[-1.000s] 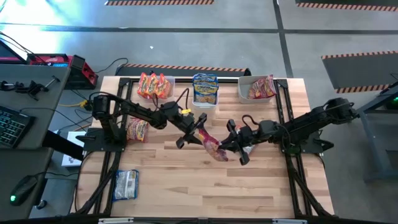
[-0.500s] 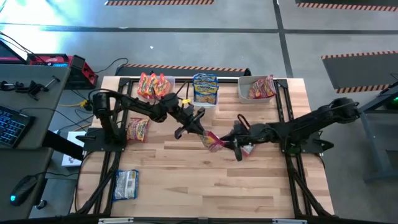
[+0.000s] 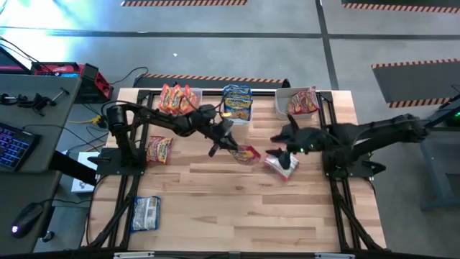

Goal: Sort Maruchan noodles
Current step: Put the bottom red noodle pack into the gray bin

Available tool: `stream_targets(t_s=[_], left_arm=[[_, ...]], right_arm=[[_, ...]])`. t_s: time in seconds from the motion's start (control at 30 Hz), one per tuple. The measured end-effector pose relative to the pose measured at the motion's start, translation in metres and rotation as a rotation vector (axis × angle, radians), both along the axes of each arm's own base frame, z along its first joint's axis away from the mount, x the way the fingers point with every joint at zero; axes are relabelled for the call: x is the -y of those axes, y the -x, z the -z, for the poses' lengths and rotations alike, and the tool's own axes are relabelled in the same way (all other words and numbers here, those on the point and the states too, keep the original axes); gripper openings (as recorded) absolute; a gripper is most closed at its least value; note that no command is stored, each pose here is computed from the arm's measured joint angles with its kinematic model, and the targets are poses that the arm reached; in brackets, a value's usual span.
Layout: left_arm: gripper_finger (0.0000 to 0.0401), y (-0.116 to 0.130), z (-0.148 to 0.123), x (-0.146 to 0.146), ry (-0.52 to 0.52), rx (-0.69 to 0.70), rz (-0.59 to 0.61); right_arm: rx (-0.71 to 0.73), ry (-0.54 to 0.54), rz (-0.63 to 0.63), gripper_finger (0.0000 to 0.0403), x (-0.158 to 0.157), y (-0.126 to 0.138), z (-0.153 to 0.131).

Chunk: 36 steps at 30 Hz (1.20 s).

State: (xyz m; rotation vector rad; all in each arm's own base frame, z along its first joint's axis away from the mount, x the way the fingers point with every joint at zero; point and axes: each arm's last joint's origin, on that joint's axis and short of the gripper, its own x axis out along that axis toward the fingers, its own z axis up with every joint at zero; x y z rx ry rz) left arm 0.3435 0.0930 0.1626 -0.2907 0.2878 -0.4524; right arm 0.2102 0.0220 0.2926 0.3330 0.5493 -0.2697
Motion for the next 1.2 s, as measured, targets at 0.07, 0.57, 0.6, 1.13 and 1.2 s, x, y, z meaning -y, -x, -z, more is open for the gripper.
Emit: stream_targets(t_s=[0.07,0.57,0.6,1.13,1.2], left_arm=[[0.0002,-0.005,-0.001,-0.001,-0.011,-0.047,-0.014],[0.0001,-0.028,-0.021,0.011,-0.189,-0.199,-0.055],[0.0001,-0.028,-0.021,0.011,-0.191,-0.195,-0.057],[0.0001,-0.029,-0.022,0.009,-0.192,-0.228,-0.101],[0.0001,-0.029,-0.023,0.009,-0.192,-0.227,-0.101]], right_arm=[[-0.04,0.0,-0.021,0.0269,0.007,-0.009,-0.014],[-0.48,-0.022,-0.276,0.0268,0.05,-0.108,0.004],[-0.509,-0.03,-0.274,0.0268,0.051,-0.112,0.009],[-0.589,-0.148,-0.232,0.0209,0.055,-0.138,0.042],[-0.592,-0.137,-0.207,0.0184,0.056,-0.138,0.042]])
